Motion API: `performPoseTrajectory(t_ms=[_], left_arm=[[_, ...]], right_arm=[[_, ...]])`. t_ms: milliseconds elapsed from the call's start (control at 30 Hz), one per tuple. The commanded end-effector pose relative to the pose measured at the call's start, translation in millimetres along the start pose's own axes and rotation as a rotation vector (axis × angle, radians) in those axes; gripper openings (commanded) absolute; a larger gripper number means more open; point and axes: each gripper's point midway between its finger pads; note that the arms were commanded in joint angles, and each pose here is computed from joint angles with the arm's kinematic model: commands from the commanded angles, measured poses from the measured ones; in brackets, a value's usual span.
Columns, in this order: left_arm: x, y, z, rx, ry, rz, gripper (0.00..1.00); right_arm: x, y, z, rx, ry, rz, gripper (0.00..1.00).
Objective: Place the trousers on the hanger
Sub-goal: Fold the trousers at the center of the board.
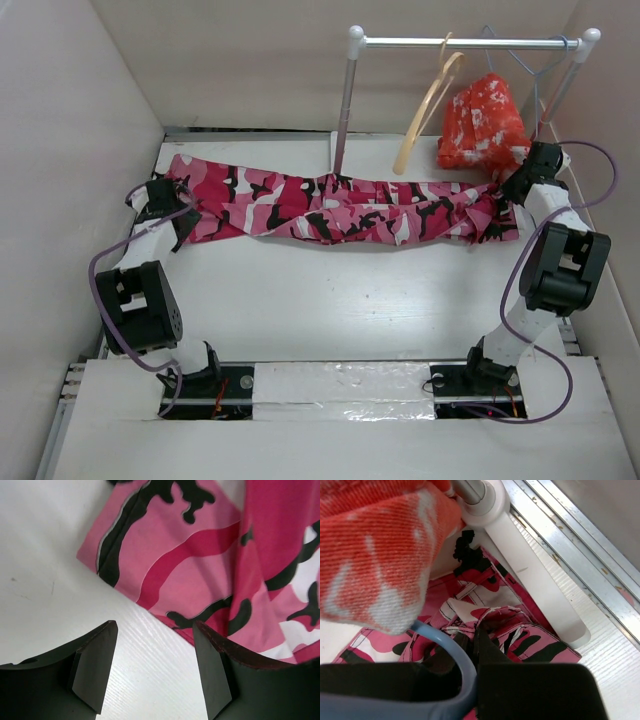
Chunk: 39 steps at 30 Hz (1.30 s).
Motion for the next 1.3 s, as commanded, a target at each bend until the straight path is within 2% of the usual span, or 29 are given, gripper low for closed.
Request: performPoseTrajectory(t_ms=[0, 100, 133, 300, 633, 667, 700, 733, 767, 833, 1033, 1167, 1267], left_arm=[[13.5, -1.0, 3.0, 0.009, 0.041, -0.072, 0.59], [22.8, -4.9, 10.9, 0.023, 0.069, -0.111, 0.58], [26.7, -6.6, 13.1, 0.03, 0.083, -0.124, 0.54], [41.3, -0.5, 31.3, -0.022, 0.113, -0.195, 0.48], [49.4, 8.6, 59.5, -0.095, 0.116, -0.197, 0.4], [50.2, 8.8, 62.2, -0.096, 0.117, -0.191, 0.35], [49.6, 8.8, 63.1, -0.097, 0.116, -0.185, 0.22], [44.2, 4.9, 63.0, -0.083, 0.108, -0.176, 0.04], [41.6, 3.9, 62.2, -0.075, 0.105, -0.148, 0.0], [25.7, 0.8, 55.2, -0.078, 0.082, -0.132, 0.0], [-59.1, -8.9, -4.9, -0.054, -0.136, -0.083, 0.0], [-114.7, -8.2, -57.5, -0.057, -0.27, -0.141, 0.0], [-153.4, -22.2, -90.7, 0.007, -0.294, -0.17, 0.0]], right_arm=[[-19.2, 32.8, -17.5, -0.131, -0.064, 0.026, 0.0], [-19.3, 32.8, -18.2, -0.136, -0.07, 0.027, 0.0], [-20.1, 32.6, -18.7, -0.135, -0.073, 0.026, 0.0], [-23.0, 31.6, -19.3, -0.131, -0.088, 0.019, 0.0], [-24.0, 25.2, -17.8, -0.113, -0.114, 0.008, 0.0], [-24.5, 23.1, -17.7, -0.104, -0.119, 0.007, 0.0], [-24.9, 22.3, -18.0, -0.1, -0.122, 0.008, 0.0], [-25.3, 21.4, -18.2, -0.097, -0.125, 0.006, 0.0], [-26.5, 20.2, -18.6, -0.09, -0.131, 0.006, 0.0], [-27.2, 18.6, -19.6, -0.08, -0.132, 0.004, 0.0], [-34.6, 10.9, -37.6, -0.043, -0.136, 0.026, 0.0], [-33.0, 2.3, -63.5, -0.013, -0.093, 0.048, 0.0], [-47.6, -4.4, -95.5, -0.037, -0.152, 0.077, 0.0]])
Point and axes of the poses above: each gripper's point midway between its finger pads, its own z axis out along the fingers, its own y axis along the line the jaws close on, x = y × z, and after that the axes turned 13 degrees about z, right-handed
